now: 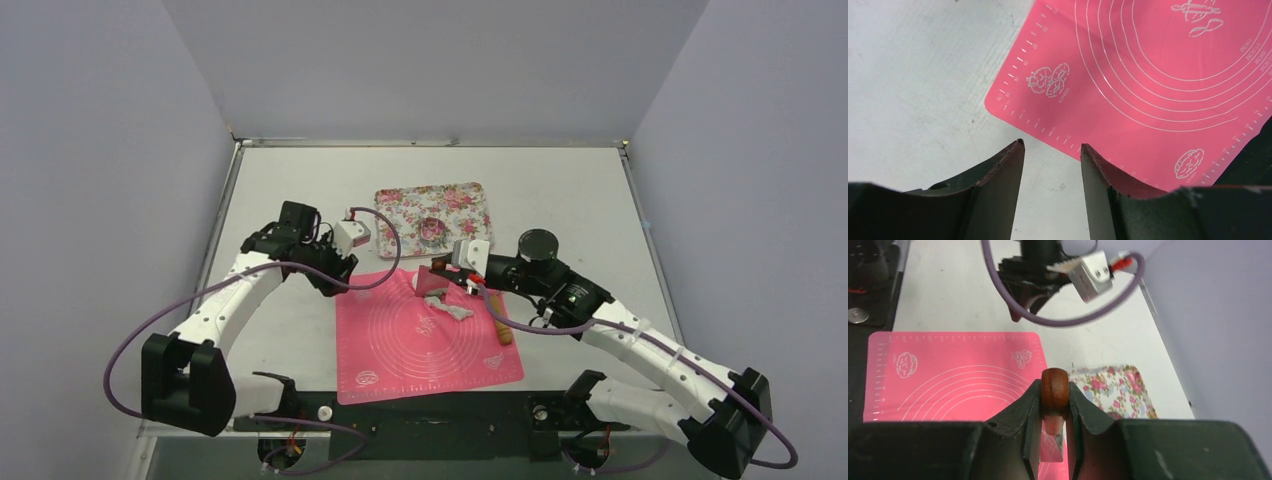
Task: Roll out the dumpling wrappers from the dough
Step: Remove the dumpling wrapper from the work surface.
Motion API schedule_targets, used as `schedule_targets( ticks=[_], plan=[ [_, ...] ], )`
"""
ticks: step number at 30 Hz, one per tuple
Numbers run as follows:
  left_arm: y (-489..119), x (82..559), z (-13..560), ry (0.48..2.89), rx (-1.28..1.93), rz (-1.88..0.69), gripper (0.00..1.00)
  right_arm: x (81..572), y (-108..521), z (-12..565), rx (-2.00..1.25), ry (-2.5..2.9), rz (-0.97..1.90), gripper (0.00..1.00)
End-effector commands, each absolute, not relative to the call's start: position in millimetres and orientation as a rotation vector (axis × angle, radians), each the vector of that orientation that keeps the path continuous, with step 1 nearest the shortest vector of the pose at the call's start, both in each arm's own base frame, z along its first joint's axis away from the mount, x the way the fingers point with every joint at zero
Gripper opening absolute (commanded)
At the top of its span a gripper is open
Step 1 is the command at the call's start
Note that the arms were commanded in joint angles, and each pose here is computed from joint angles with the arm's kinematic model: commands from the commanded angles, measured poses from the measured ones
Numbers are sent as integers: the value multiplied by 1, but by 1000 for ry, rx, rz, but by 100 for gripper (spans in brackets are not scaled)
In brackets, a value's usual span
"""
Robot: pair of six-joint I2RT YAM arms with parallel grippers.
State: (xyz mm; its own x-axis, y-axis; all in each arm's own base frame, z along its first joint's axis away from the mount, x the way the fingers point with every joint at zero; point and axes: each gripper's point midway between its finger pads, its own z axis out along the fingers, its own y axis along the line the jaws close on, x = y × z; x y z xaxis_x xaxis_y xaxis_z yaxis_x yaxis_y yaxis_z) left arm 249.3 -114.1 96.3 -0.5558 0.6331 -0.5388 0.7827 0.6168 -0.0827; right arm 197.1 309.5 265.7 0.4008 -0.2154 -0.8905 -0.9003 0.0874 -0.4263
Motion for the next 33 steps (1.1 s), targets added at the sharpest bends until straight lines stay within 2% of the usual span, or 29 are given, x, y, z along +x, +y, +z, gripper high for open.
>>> schedule_targets(
  ticks=[1,6,13,22,26,33],
  plan=[
    [-128,259,145,2218,1109,-490,44,221,281,297,-1140,1217,578,0],
    [-136,255,175,2142,1104,-524,45,225,265,332,-1017,1189,515,0],
    [-150,252,202,2055,1125,-556,47,229,263,346,-968,1161,509,0],
    [-148,252,208,2041,1127,-532,47,230,255,375,-944,1095,475,0],
    [-148,253,205,2047,1126,-532,47,233,259,363,-976,1109,478,0],
    [-149,256,200,2056,1129,-534,47,212,259,378,-976,1035,557,0]
  ],
)
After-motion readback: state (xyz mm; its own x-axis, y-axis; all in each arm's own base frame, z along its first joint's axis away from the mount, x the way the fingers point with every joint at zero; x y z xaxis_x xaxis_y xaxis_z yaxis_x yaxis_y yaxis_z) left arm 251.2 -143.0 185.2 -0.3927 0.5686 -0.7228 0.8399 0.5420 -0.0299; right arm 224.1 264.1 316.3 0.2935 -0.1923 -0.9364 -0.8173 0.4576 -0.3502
